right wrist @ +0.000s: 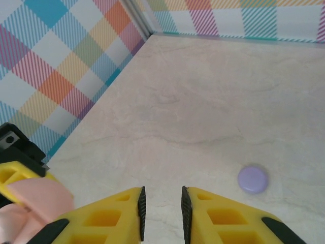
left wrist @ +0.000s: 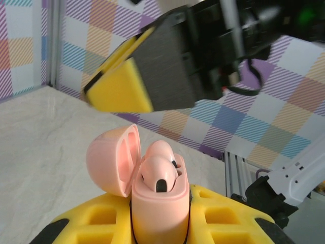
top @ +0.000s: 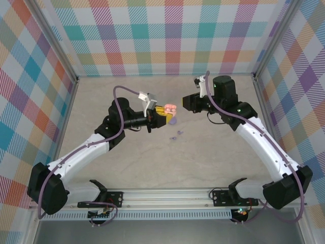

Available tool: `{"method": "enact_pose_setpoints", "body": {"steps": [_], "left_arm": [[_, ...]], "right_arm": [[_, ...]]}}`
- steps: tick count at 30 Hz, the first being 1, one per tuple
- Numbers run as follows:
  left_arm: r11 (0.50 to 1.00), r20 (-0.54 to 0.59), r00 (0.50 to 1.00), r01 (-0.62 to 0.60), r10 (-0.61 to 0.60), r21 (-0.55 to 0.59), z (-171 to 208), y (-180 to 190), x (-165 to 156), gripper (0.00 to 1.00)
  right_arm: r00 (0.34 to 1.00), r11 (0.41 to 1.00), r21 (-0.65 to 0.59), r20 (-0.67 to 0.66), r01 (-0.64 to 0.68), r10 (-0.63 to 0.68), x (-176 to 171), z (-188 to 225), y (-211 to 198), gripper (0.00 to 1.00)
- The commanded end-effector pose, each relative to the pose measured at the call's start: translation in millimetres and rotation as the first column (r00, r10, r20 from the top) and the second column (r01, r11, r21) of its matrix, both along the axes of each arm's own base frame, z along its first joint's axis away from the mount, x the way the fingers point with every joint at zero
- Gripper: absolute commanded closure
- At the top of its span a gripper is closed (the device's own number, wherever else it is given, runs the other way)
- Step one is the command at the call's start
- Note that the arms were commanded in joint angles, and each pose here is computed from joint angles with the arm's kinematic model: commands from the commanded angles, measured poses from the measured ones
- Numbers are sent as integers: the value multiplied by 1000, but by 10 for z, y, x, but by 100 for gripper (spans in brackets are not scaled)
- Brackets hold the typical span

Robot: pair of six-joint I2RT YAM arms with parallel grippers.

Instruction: Insert the wireless bluetooth earbuds into the charging case

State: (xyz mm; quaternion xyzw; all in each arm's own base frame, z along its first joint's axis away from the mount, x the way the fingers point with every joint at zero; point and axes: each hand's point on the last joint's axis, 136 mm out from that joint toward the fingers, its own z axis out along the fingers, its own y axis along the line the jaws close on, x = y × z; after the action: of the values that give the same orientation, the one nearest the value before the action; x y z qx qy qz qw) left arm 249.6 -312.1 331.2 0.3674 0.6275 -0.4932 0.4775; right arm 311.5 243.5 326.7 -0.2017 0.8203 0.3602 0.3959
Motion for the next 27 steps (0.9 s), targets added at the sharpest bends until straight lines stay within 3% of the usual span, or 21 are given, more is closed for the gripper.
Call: {"method": "enact_pose_setpoints", "body": {"steps": [1, 12, 27], "left_arm": [[996, 137, 988, 77, -70, -44, 374, -18, -206, 90], [993, 156, 983, 108, -98, -53, 448, -59, -252, 91], [999, 40, 998, 44, -43, -25, 196, -157, -6, 91]], "right_arm": [[992, 990, 71, -28, -119, 121, -64, -2, 182, 76], [968, 960, 142, -34, -241, 248, -135, 9, 357, 84], [958, 938, 197, 21, -285, 286, -256, 169, 370, 84]]}}
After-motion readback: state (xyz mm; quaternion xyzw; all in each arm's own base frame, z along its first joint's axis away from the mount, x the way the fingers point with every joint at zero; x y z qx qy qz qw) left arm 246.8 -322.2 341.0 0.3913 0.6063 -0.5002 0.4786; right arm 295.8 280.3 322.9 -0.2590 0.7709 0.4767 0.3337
